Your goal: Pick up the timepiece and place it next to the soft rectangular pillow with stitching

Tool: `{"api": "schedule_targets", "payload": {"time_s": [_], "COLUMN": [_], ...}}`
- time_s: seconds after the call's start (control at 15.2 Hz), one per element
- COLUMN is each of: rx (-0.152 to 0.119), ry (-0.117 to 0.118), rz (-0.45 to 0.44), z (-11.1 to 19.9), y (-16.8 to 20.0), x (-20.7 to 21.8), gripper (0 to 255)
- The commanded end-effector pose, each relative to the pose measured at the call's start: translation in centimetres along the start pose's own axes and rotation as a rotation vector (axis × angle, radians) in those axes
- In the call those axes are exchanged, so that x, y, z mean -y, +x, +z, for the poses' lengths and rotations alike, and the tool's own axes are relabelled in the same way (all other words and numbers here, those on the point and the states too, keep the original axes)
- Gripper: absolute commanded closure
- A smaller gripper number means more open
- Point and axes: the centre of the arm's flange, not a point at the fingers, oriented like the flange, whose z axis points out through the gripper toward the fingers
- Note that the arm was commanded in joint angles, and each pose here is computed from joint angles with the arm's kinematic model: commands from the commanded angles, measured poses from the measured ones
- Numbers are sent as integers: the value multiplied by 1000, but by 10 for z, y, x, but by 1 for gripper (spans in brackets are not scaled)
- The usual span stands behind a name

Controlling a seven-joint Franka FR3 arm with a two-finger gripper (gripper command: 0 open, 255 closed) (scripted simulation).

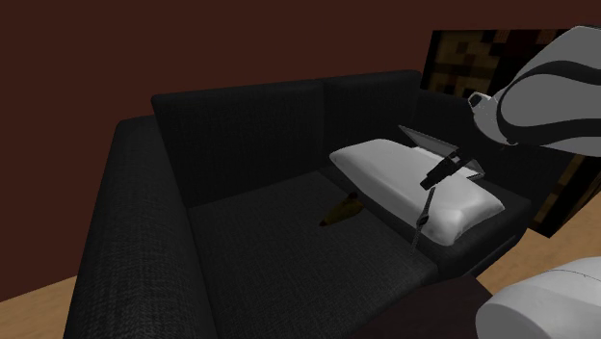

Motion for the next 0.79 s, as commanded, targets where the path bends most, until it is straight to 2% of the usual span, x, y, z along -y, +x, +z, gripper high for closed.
{"api": "schedule_targets", "payload": {"time_s": [0.0,0.2,0.73], "rx": [0,0,0], "ry": [0,0,0], "rz": [0,0,0], "z": [-13,-50,-50], "y": [0,0,0], "x": [0,0,0], "gripper": [0,0,0]}}
